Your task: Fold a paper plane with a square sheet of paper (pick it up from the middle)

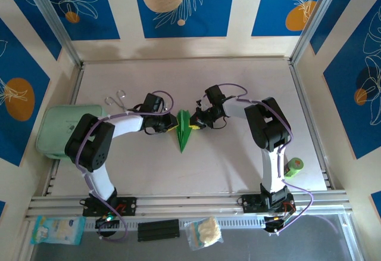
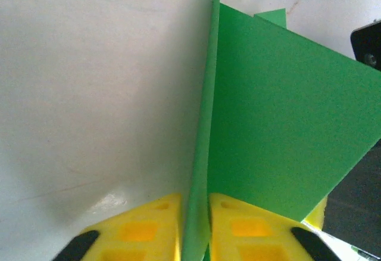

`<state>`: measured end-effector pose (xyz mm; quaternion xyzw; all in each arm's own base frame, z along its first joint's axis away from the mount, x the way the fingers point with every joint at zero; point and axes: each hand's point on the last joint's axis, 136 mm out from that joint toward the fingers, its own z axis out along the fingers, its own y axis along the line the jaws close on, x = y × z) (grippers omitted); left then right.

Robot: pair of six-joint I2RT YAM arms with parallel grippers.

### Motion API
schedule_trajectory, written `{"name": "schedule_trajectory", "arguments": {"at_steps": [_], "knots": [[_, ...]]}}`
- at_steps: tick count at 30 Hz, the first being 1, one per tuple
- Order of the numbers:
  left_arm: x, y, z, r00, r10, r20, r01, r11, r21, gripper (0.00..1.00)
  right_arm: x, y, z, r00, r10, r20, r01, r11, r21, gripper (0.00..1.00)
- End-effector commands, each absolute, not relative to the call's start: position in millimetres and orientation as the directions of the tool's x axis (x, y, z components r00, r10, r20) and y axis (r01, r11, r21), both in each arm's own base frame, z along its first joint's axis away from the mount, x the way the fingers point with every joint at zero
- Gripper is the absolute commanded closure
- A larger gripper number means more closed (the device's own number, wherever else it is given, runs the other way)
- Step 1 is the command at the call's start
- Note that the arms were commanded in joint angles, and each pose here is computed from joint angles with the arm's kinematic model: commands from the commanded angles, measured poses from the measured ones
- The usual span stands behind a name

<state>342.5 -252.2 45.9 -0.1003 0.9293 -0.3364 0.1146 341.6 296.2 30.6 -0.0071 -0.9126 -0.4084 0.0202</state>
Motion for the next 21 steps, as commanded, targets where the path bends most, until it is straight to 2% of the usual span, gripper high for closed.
{"name": "schedule_trajectory", "arguments": {"at_steps": [1, 9, 18, 21], "knots": [[343, -251, 43, -0.953, -0.274, -0.130, -0.135, 0.769, -0.625, 0.86, 336, 290, 22, -0.997, -0.006, 0.071, 0.048, 0.672, 0.739, 0.98], [339, -232, 45, -0.928, -0.331, -0.173, -0.177, 0.798, -0.577, 0.95, 334, 277, 22, -0.997, 0.041, 0.070, 0.079, 0.670, 0.738, 0.98], [332, -222, 38, -0.902, -0.400, -0.159, -0.244, 0.780, -0.577, 0.96, 333, 274, 17, -0.995, 0.060, 0.082, 0.101, 0.676, 0.730, 0.98], [331, -221, 40, -0.901, -0.404, -0.159, -0.246, 0.777, -0.579, 0.92, 332, 276, 17, -0.995, 0.050, 0.084, 0.095, 0.674, 0.733, 0.98]]}}
